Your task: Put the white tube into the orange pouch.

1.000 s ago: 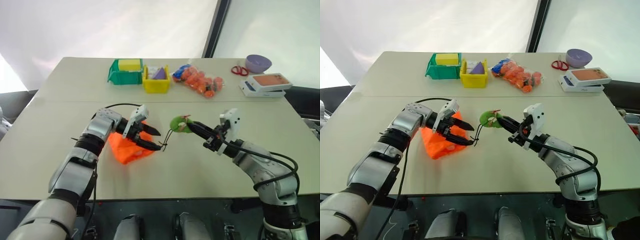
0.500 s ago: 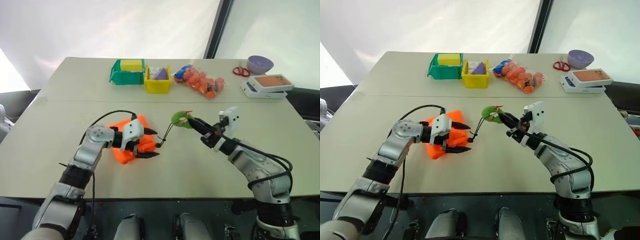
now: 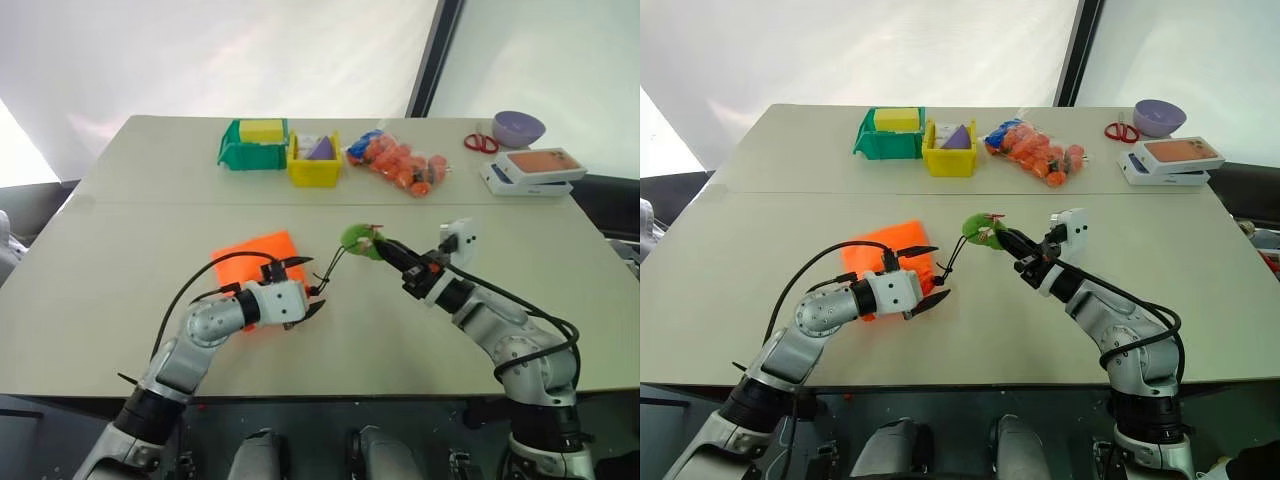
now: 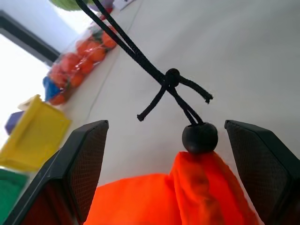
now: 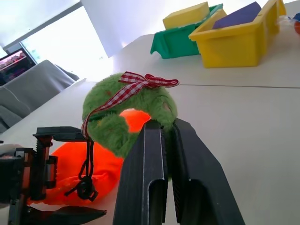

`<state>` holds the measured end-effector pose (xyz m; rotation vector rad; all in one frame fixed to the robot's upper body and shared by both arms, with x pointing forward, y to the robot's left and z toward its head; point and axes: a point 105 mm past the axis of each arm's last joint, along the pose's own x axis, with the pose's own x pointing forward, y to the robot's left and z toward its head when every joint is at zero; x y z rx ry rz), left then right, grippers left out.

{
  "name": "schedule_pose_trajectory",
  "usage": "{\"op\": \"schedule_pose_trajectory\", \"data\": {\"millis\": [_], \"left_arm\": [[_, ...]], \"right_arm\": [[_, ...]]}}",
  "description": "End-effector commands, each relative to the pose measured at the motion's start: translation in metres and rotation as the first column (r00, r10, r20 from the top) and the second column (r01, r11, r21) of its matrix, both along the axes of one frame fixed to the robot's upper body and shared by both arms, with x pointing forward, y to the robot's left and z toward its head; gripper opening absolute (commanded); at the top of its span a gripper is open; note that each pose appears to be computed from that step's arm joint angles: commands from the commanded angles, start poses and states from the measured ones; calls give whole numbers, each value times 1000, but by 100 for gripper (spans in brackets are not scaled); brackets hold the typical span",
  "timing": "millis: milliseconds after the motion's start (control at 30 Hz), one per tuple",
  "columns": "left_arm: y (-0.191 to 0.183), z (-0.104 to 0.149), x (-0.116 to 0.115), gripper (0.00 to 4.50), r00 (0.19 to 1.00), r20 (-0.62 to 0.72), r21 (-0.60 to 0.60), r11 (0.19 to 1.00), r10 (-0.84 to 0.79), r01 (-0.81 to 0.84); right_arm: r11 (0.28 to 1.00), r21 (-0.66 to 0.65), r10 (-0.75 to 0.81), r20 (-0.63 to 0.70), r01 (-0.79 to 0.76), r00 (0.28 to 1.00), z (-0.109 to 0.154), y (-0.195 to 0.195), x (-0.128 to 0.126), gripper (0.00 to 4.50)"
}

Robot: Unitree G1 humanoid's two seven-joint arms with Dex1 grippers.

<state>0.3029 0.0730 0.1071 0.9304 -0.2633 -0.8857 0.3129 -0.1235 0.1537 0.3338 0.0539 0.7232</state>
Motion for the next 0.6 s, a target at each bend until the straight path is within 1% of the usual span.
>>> {"op": "schedule_pose_trajectory", "data": {"millis": [33, 267, 467, 600], "left_arm": [[-7, 1, -6, 426, 992, 124, 37, 999, 21, -26], [-13, -3, -15, 426, 971, 208, -67, 992, 119, -107], [-10, -1, -12, 426, 945, 286, -108, 985, 161, -136], [-7, -5, -9, 426, 939, 284, -112, 980, 193, -167]], "right_arm": [[999, 40, 13, 46, -15, 999, 16, -1, -3, 3], [998, 46, 39, 40, -41, 998, 19, 1, -8, 3], [997, 44, 54, 37, -56, 998, 22, 4, -8, 3], [998, 42, 54, 37, -56, 998, 22, 4, -9, 3]]}}
